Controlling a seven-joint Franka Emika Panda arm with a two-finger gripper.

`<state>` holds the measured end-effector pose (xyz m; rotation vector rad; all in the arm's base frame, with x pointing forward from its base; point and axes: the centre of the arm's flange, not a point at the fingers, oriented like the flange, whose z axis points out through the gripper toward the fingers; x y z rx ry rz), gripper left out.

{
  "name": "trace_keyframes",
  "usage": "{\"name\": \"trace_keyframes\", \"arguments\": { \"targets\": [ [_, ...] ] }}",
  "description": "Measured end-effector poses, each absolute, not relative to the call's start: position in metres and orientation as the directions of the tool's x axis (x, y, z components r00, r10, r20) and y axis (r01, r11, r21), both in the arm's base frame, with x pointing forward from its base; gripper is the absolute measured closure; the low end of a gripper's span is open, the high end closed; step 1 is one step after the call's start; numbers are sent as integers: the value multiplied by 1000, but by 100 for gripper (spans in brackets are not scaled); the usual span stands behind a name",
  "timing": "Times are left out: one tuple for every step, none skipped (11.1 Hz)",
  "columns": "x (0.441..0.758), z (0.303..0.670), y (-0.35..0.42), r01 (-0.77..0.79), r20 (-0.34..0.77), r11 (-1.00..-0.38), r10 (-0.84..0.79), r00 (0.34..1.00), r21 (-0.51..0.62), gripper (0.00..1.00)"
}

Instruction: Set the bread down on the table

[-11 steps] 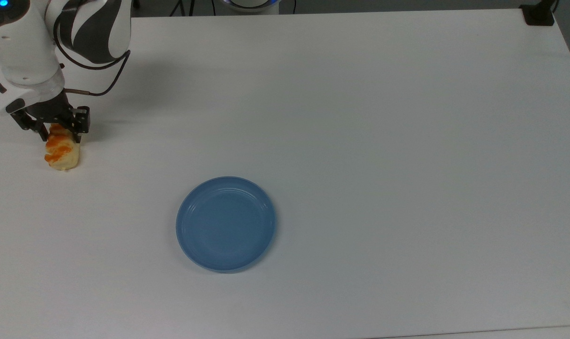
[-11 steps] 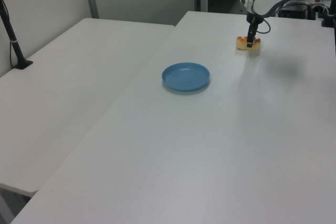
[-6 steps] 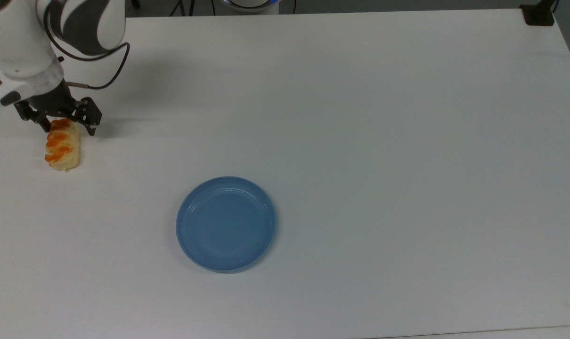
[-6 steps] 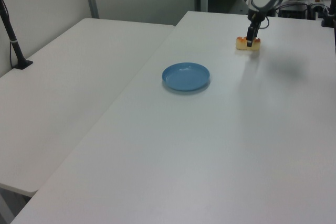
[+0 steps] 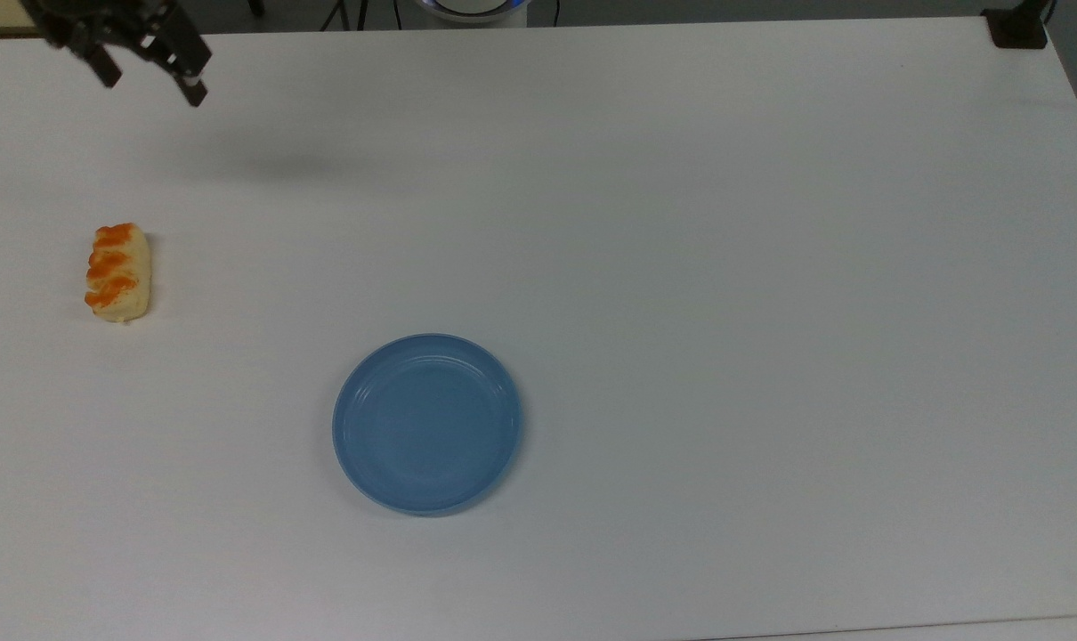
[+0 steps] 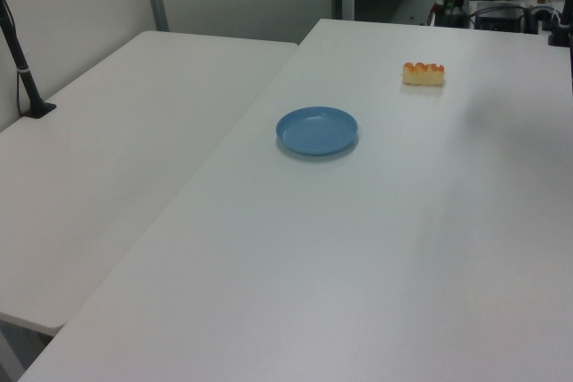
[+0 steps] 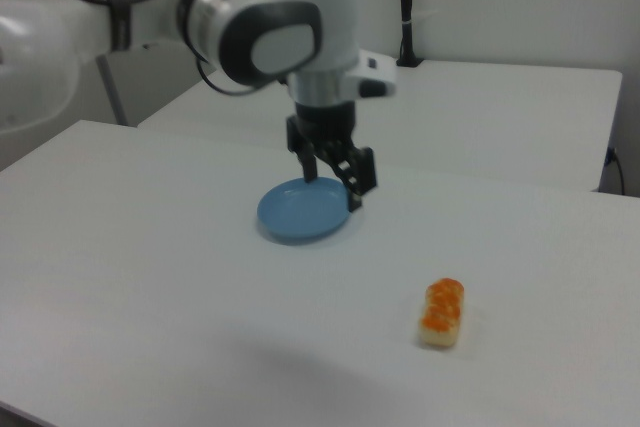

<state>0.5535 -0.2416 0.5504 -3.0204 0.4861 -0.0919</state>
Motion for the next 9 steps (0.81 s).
{"name": "trace_keyframes", "arguments": {
  "targets": [
    [555, 569, -216, -380, 56, -920, -386, 921, -94, 0],
    [558, 584, -193, -433, 70, -896, -441, 895, -100, 0],
    [559, 596, -172, -466, 82, -879, -475, 876, -106, 0],
    [560, 605, -155, -472, 93, -874, -482, 871, -111, 0],
    [561, 610, -137, -457, 94, -883, -467, 879, -113, 0],
    [562, 611, -123, -434, 88, -894, -444, 892, -109, 0],
    [565, 610, -107, -397, 90, -913, -404, 910, -89, 0],
    [568, 609, -93, -327, 96, -943, -331, 939, -64, 0],
    [570, 607, -81, -239, 98, -970, -243, 965, -52, 0]
  ]
}}
